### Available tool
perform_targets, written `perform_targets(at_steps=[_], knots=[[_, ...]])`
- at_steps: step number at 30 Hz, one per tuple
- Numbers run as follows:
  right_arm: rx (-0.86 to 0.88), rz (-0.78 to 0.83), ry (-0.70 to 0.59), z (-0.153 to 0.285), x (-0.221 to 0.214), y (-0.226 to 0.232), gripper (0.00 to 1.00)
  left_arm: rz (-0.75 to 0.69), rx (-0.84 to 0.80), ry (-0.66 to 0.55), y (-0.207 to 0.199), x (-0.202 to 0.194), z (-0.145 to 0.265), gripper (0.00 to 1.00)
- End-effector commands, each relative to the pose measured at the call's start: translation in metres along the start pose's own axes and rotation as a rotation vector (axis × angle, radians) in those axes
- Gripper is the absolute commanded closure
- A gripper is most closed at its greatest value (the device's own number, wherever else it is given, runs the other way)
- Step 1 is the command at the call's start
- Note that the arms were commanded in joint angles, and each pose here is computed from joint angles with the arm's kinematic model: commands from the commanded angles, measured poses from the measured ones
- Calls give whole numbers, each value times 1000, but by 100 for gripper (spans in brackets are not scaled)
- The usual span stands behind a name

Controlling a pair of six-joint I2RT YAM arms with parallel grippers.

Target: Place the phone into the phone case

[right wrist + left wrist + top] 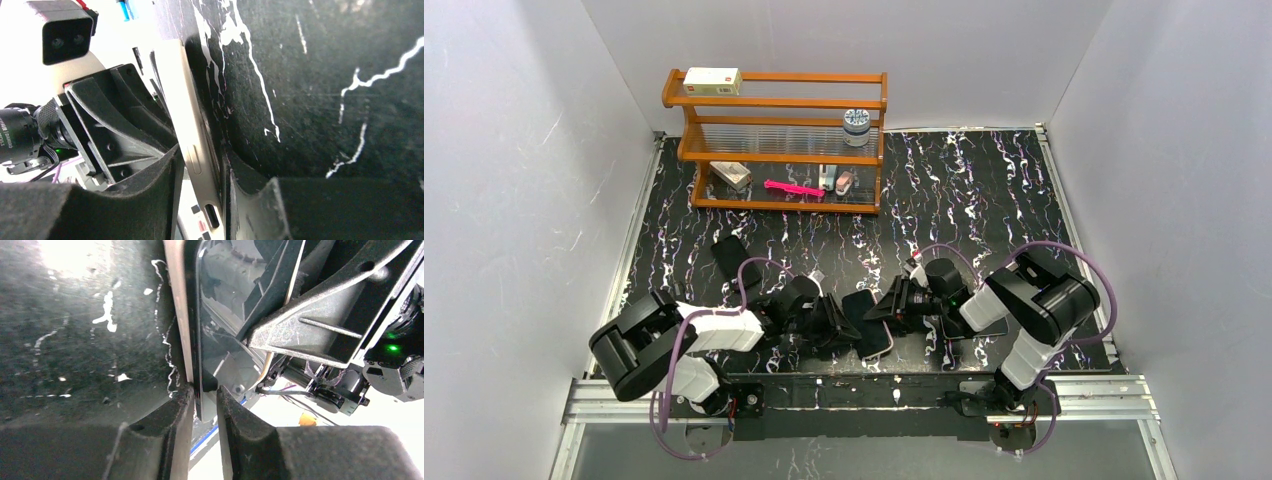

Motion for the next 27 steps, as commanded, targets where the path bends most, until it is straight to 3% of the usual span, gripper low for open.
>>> perform_targets(at_steps=[1, 7, 12, 20, 22, 27], knots=[[57, -21, -28, 1, 1, 6, 60, -48, -56, -4, -28, -3, -4, 83], [84, -30, -31, 3, -1, 9, 59, -62, -38, 24, -30, -13, -15, 96], [77, -42, -30, 3, -2, 7, 60, -87, -55, 15, -39, -14, -17, 86], [95, -28, -19, 4, -2, 12, 60, -117, -74, -22, -44, -9, -15, 86], [119, -15, -10, 4, -2, 18, 66, -128, -87, -29, -48, -8, -12, 82], [240, 42, -1, 11, 5, 47, 88, -181, -87, -87, -57, 1, 12, 54]])
Point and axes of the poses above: each gripper's point midway between its finger pads, its own z axis back along the fingers, its own y axis along the line the jaws close on, x = y × z, the point moved 2 cm from there along z, back along the fingers, and after that the axes turned 4 degrees about z, right-handed, at the moved point
